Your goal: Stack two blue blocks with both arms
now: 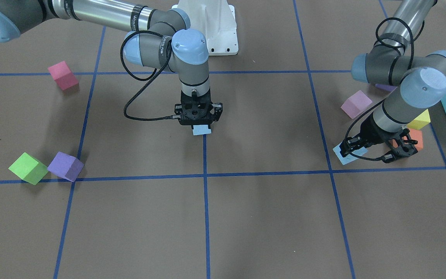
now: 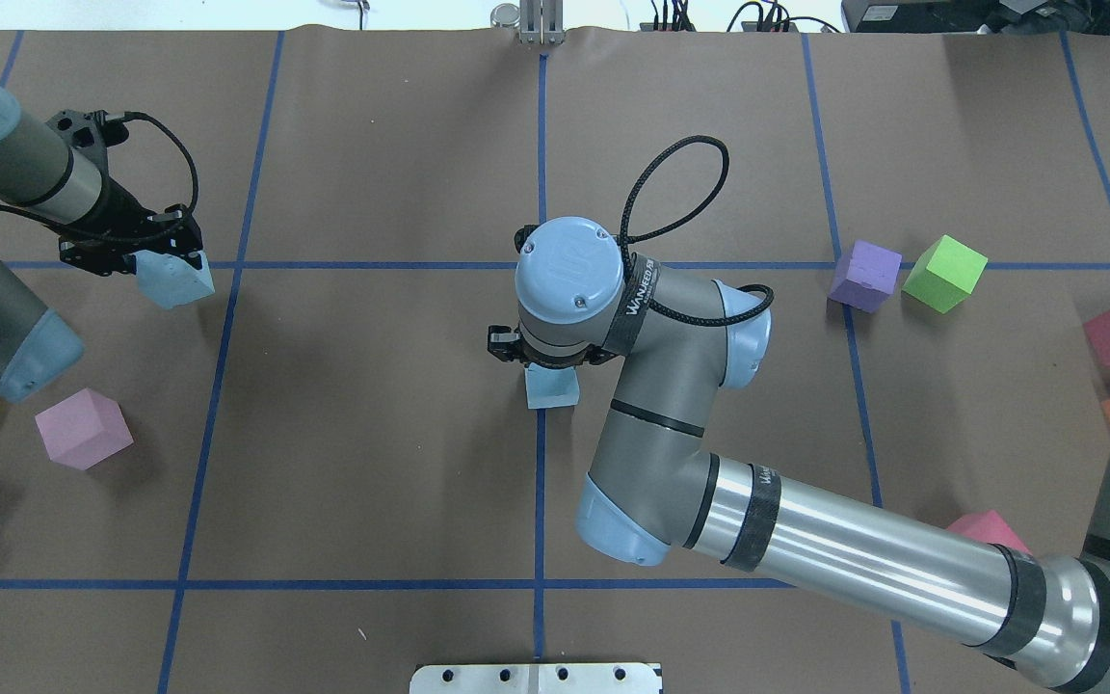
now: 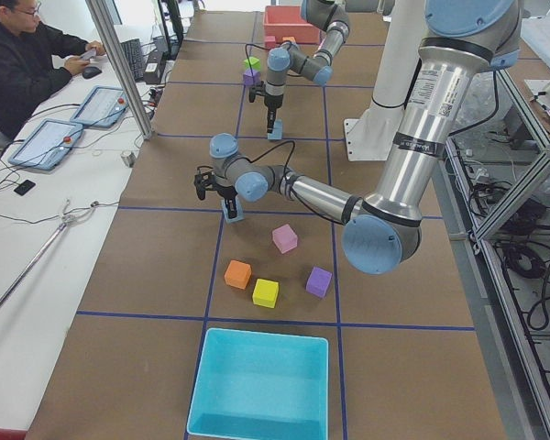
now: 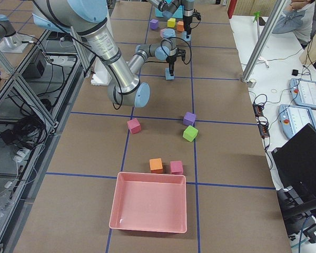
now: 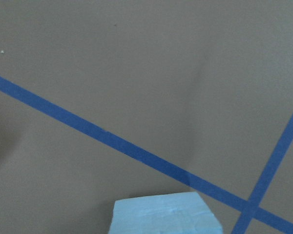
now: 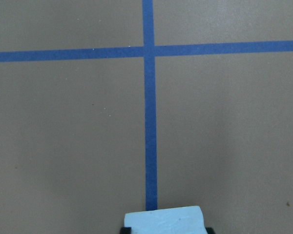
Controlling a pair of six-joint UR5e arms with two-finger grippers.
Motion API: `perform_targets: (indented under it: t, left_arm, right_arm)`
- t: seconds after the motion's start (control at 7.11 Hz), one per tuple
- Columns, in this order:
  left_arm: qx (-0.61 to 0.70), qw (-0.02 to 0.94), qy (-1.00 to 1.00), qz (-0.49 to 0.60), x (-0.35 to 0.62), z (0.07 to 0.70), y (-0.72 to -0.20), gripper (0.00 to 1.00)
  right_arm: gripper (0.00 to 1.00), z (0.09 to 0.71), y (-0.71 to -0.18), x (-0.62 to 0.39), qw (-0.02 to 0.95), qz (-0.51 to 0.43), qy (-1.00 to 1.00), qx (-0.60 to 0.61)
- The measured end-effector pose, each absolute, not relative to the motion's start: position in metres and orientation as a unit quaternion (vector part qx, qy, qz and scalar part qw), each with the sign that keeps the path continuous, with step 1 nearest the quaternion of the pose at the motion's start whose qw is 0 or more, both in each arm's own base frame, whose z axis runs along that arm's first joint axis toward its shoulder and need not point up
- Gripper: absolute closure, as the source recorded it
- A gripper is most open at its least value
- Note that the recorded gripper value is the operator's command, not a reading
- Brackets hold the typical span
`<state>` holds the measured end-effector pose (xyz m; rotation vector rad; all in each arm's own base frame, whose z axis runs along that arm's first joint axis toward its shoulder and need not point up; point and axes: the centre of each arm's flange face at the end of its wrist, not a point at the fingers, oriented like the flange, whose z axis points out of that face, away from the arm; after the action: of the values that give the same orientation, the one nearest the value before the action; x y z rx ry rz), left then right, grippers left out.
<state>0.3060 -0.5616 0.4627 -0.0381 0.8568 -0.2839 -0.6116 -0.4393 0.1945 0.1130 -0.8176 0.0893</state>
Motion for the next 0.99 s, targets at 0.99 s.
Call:
perform_targets:
  t: [0.99]
  left_arm:
    - [-0.024,0.901,0.409,-0.141,0.303,0.407,-0.554,0.5]
  right_arm:
    - [0.0,0.175,-0.464,-0.578,0.903,0.065,-0.423,0.039]
